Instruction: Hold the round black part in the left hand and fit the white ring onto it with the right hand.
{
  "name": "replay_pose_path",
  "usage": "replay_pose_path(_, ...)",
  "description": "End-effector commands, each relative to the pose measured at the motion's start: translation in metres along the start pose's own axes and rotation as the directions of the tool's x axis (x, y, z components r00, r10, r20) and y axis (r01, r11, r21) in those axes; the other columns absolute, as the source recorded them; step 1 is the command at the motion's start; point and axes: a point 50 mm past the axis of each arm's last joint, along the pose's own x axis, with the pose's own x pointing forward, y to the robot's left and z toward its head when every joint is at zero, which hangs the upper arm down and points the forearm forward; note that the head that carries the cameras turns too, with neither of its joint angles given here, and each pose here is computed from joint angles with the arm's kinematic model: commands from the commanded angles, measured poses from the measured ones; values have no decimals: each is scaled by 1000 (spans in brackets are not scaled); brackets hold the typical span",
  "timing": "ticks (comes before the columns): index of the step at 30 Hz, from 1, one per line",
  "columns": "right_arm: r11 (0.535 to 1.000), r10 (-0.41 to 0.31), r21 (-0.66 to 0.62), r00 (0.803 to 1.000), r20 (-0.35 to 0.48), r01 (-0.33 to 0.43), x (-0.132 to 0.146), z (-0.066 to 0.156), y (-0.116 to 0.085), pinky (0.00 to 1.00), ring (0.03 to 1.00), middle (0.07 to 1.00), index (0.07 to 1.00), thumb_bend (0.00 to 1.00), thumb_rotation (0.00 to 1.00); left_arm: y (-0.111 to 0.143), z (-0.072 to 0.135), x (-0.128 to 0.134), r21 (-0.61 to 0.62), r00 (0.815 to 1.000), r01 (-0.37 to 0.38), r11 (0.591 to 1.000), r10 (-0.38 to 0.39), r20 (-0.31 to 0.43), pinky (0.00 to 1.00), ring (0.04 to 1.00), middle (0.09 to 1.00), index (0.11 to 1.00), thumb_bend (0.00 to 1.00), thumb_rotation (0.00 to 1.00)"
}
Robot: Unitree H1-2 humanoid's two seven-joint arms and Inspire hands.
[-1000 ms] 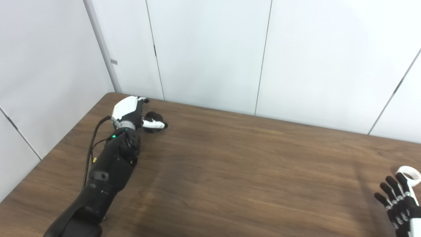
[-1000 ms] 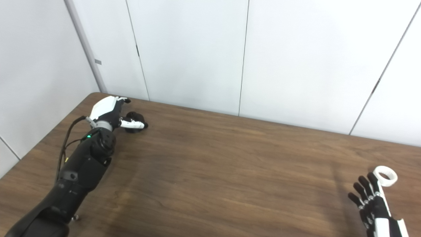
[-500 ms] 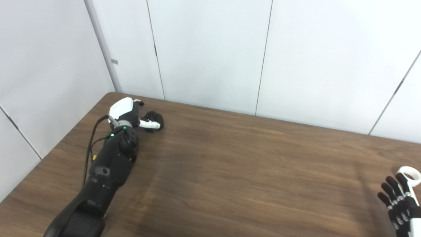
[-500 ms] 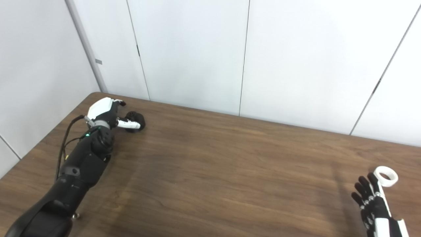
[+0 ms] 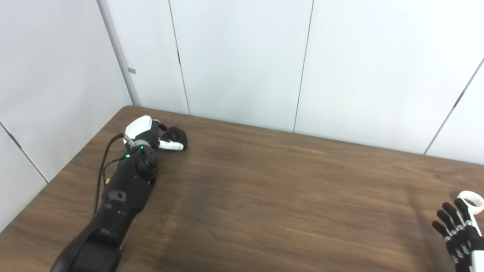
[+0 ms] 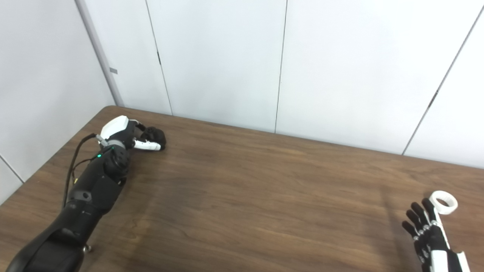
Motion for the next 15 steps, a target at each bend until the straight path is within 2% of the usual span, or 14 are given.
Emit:
replay_pose_path(1,997,-20,67,989,-148,30,-36,-40,15,906,942,952,971,602,1000,27,19,8,-2,998,-61,998,61,31,1000,991,947,787,944,382)
replay_pose_path(7,997,-29,62,988,-150,39,-36,-39,14,888,932,946,966,621,1000,21,22,10,1,999,-46,999,46,26,973,981,939,781,951,382)
replay_pose_path(15,998,-28,59,988,-149,37,-37,-39,14,899,933,943,963,626,1000,20,24,11,1,999,-44,999,43,31,990,987,939,782,931,364)
